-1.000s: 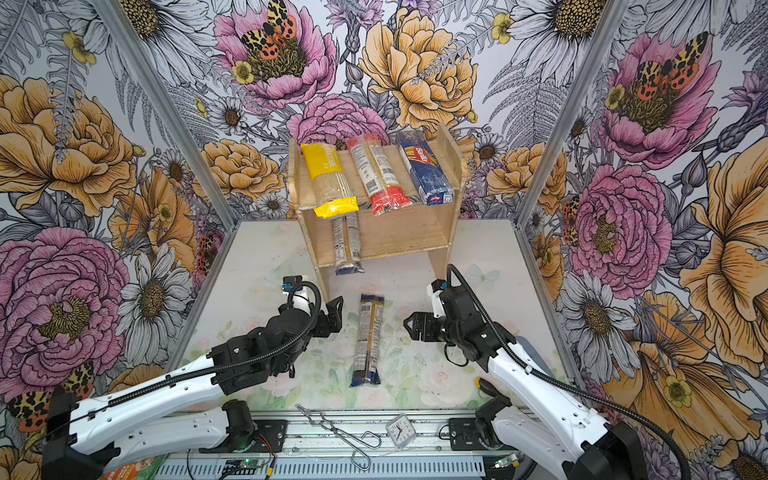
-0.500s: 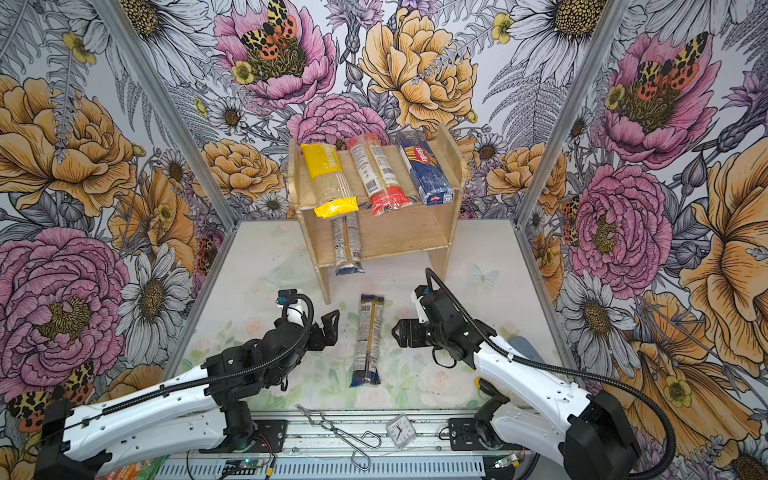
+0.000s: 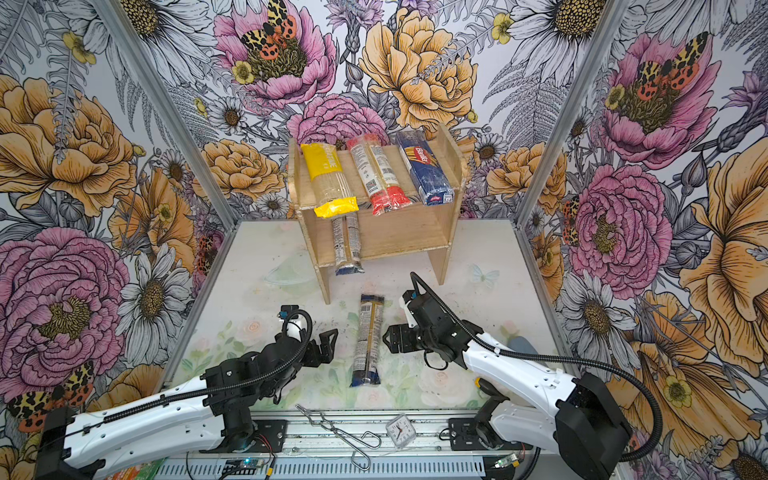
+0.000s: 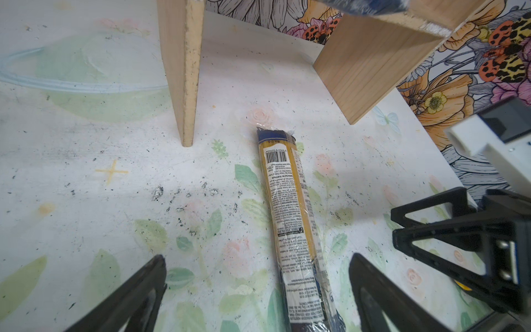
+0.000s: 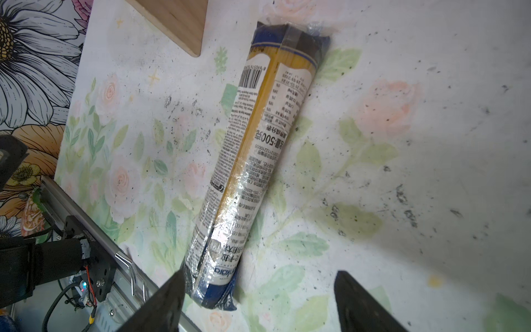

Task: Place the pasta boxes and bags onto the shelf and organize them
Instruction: 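Lower the open right gripper over the remaining Ankara pack on the table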

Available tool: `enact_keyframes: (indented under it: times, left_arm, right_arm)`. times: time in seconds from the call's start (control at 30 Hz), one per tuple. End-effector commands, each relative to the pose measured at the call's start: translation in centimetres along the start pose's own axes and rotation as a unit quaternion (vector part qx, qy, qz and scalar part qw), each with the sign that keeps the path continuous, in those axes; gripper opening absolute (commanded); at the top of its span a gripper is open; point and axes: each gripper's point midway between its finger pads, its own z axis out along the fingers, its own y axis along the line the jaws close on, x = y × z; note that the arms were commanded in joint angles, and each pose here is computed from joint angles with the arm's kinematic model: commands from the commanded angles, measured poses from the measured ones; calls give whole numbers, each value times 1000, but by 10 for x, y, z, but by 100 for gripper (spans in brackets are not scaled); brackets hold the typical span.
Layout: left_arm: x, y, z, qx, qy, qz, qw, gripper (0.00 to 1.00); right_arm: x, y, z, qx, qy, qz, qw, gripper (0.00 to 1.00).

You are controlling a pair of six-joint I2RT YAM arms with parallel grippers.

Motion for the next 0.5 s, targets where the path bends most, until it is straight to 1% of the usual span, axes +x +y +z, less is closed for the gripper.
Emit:
enact_keyframes:
  times: [0.0, 0.2, 0.33, 0.47]
  left_arm:
    - [9, -4, -2, 35, 2, 15, 999, 99]
    - [14, -2, -9, 76, -15, 13, 997, 99]
    - [15, 0, -12, 89, -22, 12, 996, 99]
    - [19, -3, -12, 100, -18, 26, 994, 99]
  right_arm:
    - [-17, 19, -1, -23, -16, -19, 999, 83]
    - [-16, 20, 9, -16, -8, -23, 1000, 83]
    - [-17, 21, 16, -11, -7, -24, 1000, 82]
    - [-18, 21, 23, -9, -7, -21, 1000, 83]
